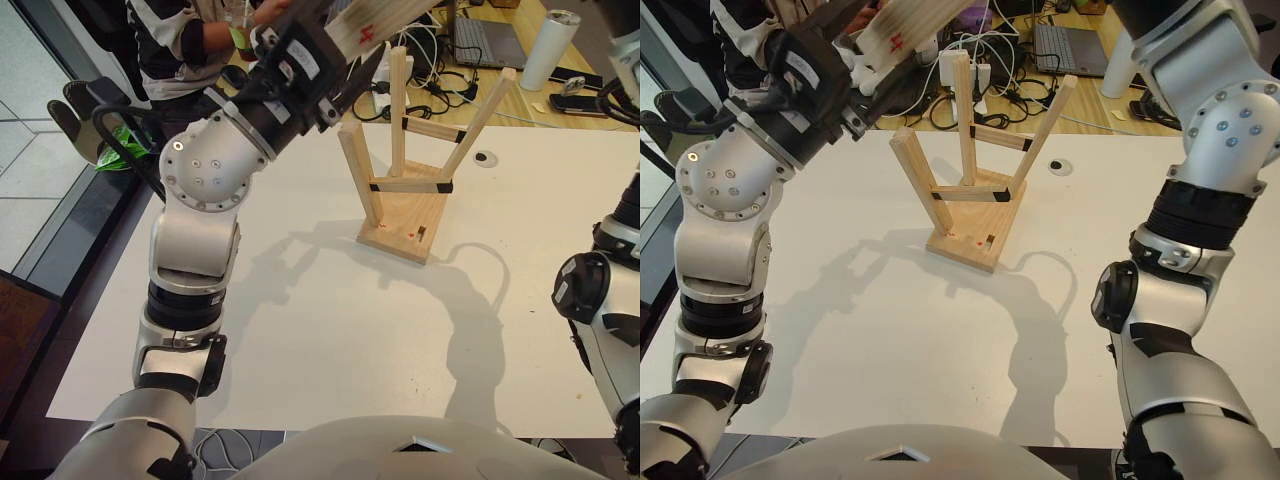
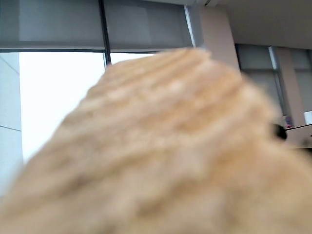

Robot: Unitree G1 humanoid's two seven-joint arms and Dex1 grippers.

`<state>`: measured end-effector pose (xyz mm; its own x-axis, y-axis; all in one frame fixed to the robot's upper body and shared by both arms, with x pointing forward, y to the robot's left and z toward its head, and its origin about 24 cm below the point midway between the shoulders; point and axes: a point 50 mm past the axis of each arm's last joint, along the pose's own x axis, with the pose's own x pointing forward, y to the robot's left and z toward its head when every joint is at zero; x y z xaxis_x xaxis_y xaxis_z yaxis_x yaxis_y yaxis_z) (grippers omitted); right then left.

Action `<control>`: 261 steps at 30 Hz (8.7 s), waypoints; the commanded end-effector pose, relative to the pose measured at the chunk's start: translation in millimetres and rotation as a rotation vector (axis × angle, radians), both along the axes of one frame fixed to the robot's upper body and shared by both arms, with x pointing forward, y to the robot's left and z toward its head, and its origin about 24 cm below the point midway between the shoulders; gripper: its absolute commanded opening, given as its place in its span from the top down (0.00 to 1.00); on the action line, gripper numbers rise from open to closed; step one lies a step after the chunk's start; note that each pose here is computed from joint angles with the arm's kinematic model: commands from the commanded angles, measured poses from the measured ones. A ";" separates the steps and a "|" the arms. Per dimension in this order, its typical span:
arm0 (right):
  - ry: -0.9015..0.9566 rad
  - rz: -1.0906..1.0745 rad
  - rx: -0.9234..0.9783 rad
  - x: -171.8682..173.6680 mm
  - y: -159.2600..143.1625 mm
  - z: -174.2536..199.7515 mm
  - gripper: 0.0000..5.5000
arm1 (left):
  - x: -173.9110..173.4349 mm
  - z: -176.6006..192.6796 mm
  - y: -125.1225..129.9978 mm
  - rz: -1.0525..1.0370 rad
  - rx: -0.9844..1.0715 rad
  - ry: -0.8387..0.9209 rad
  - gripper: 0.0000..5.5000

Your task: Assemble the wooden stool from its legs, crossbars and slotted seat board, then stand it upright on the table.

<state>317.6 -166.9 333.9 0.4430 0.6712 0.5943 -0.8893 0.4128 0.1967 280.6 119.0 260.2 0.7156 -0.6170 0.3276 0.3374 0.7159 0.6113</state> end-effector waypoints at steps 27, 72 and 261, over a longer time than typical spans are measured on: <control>0.540 -0.947 0.021 -77.8 -125.0 -140.9 0.82 | 43.8 -70.7 -14.9 0.273 -0.239 0.691 0.47; 0.670 -0.508 -0.270 -21.1 -93.1 -201.5 0.82 | 23.9 -63.8 -44.9 0.190 -0.355 0.733 0.47; 0.570 -0.462 -0.466 -1.0 -55.8 -190.1 0.65 | 18.7 -73.8 -18.7 0.498 -0.691 0.628 0.47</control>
